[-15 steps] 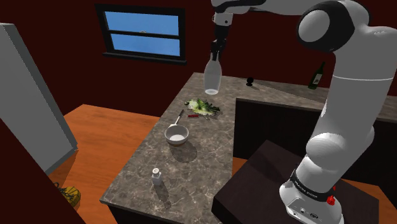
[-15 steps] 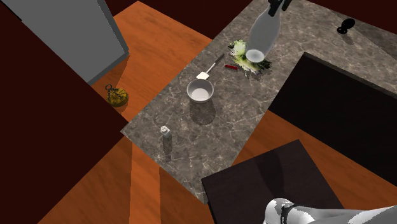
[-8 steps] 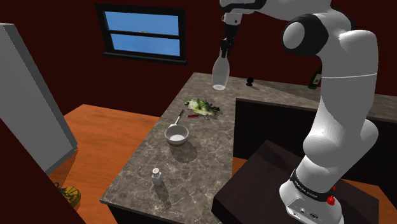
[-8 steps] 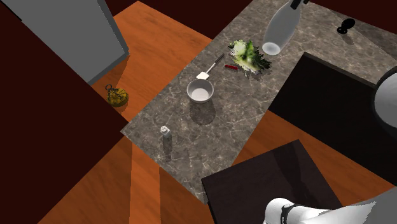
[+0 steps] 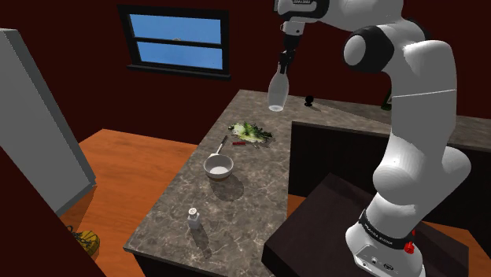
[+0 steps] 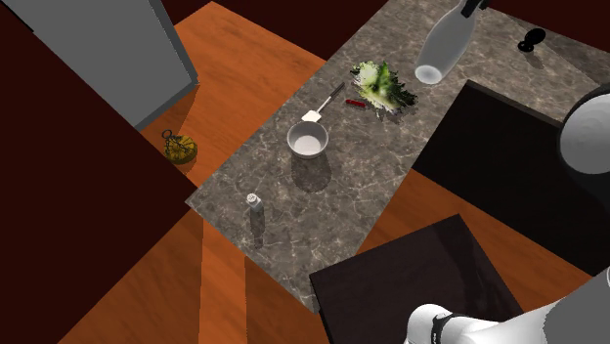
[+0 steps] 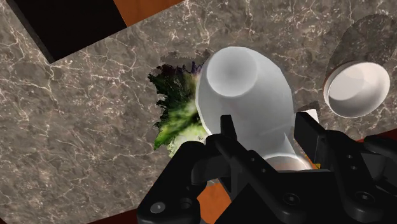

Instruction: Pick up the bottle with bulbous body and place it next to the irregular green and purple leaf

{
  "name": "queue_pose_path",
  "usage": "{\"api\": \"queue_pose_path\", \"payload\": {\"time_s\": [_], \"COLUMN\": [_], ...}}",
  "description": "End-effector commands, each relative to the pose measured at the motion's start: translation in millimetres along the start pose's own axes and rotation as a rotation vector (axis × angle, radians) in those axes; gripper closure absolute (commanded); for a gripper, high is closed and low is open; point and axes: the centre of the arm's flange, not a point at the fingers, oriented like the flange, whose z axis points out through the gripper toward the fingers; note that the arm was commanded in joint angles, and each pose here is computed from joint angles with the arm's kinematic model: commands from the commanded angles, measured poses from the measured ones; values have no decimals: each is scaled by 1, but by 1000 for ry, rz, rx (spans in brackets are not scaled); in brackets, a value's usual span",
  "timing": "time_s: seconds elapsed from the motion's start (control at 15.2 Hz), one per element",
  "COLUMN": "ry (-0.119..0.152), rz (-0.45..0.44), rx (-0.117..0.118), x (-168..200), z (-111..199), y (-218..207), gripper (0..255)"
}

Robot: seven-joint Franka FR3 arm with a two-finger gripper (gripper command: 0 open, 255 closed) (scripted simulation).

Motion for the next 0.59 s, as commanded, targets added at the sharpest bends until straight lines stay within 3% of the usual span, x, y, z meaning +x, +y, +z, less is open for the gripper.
{"api": "queue_pose_path", "payload": {"time_s": [0.0, 0.53], "ry": [1, 1], "rz": [0, 0], "rx": [-1, -1], "x": [0, -3], "z": [11, 53], "y": [1, 1], "gripper": [255, 255]}}
